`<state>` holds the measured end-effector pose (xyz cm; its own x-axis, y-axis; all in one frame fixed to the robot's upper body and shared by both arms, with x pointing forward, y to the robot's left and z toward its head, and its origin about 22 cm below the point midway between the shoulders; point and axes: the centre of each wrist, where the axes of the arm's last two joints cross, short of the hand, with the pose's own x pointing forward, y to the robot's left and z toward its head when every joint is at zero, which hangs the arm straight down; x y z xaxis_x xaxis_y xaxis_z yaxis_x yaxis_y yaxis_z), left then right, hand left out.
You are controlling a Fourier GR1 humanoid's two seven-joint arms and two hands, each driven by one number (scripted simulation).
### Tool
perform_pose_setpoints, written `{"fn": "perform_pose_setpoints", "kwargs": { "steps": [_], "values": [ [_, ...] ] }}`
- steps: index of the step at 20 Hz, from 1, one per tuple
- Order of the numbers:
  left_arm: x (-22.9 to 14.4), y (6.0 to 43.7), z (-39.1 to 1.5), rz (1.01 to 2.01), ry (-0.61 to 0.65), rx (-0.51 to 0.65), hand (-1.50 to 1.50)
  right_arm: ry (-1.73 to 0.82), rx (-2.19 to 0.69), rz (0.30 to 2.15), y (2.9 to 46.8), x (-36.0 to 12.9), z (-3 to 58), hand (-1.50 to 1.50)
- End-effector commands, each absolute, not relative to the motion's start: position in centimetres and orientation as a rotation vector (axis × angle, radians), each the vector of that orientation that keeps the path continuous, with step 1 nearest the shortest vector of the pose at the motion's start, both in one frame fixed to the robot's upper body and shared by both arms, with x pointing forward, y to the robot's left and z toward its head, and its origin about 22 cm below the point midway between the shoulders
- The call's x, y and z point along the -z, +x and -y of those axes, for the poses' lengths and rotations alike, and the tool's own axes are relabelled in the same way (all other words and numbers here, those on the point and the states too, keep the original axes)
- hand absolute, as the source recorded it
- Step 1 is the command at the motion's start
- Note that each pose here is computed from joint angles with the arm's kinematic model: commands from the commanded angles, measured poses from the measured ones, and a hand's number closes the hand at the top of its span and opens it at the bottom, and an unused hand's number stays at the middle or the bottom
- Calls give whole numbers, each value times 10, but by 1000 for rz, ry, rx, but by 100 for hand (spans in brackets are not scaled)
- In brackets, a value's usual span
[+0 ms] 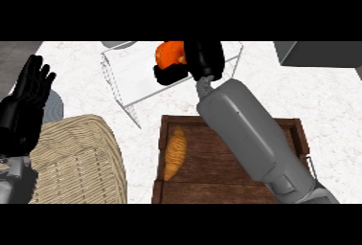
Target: Pick the squash from the tray and place it in the tiered shelf
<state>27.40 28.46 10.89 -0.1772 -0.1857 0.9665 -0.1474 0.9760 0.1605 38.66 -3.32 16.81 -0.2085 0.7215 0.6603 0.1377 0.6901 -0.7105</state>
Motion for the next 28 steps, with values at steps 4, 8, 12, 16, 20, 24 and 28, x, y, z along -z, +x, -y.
{"fn": "perform_pose_setpoints", "kwargs": {
  "steps": [4, 8, 12, 16, 20, 24, 28],
  "values": [
    [-86, 271, -268, 1637, 185, 16, 0, -611, -442, 1680, 414, -153, 46, -150],
    [-77, 265, -262, 1627, 176, 14, 0, -567, -524, 1651, 421, -148, 42, -150],
    [-83, 263, -265, 1627, 210, 11, 0, -499, -519, 1677, 428, -162, 39, -150],
    [-66, 268, -260, 1616, 216, -12, 0, -440, -459, 1766, 432, -170, 42, -150],
    [-73, 263, -270, 1629, 204, -17, 0, -350, -328, 1816, 435, -181, 47, -150],
    [-58, 260, -268, 1600, 227, -37, 0, -358, -238, 1806, 438, -193, 59, -150],
    [-64, 258, -269, 1612, 248, -28, 0, -408, -159, 1778, 442, -193, 87, -150]
  ]
}}
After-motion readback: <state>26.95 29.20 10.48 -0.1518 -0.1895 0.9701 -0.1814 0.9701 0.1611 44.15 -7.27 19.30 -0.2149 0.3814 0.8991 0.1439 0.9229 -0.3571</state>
